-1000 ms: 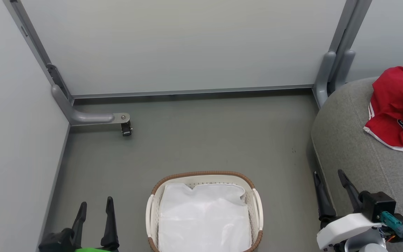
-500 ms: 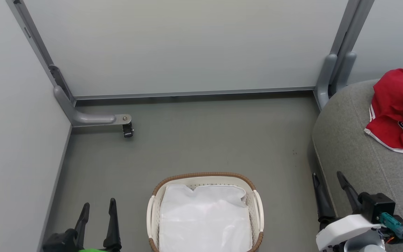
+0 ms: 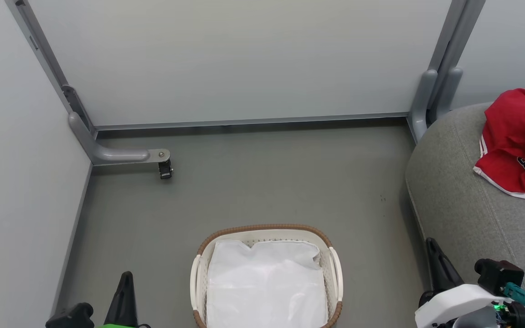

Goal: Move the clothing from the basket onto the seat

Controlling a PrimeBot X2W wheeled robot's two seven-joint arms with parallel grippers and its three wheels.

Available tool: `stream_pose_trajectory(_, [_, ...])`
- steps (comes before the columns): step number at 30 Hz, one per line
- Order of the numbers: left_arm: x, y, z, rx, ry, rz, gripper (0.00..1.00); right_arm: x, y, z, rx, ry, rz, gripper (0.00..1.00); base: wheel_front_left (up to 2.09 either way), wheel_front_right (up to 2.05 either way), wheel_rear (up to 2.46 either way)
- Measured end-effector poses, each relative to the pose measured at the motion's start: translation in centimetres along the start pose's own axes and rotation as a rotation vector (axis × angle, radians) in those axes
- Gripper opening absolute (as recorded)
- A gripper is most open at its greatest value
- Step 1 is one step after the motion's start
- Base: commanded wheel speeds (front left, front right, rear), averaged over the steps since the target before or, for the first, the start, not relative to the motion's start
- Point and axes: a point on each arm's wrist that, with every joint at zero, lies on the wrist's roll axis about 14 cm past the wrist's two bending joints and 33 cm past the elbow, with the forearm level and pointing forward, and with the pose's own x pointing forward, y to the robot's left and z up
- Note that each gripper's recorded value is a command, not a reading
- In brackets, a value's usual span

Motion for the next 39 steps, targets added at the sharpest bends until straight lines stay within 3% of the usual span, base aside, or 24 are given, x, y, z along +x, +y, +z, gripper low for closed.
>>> stream_pose_trajectory(39, [2.7, 0.6, 2.5, -0.53, -0.008, 0.031, 0.0, 0.8, -2.2, 1.6, 0.561, -0.024, -0.094, 0.0, 0.0, 0.0, 0.0])
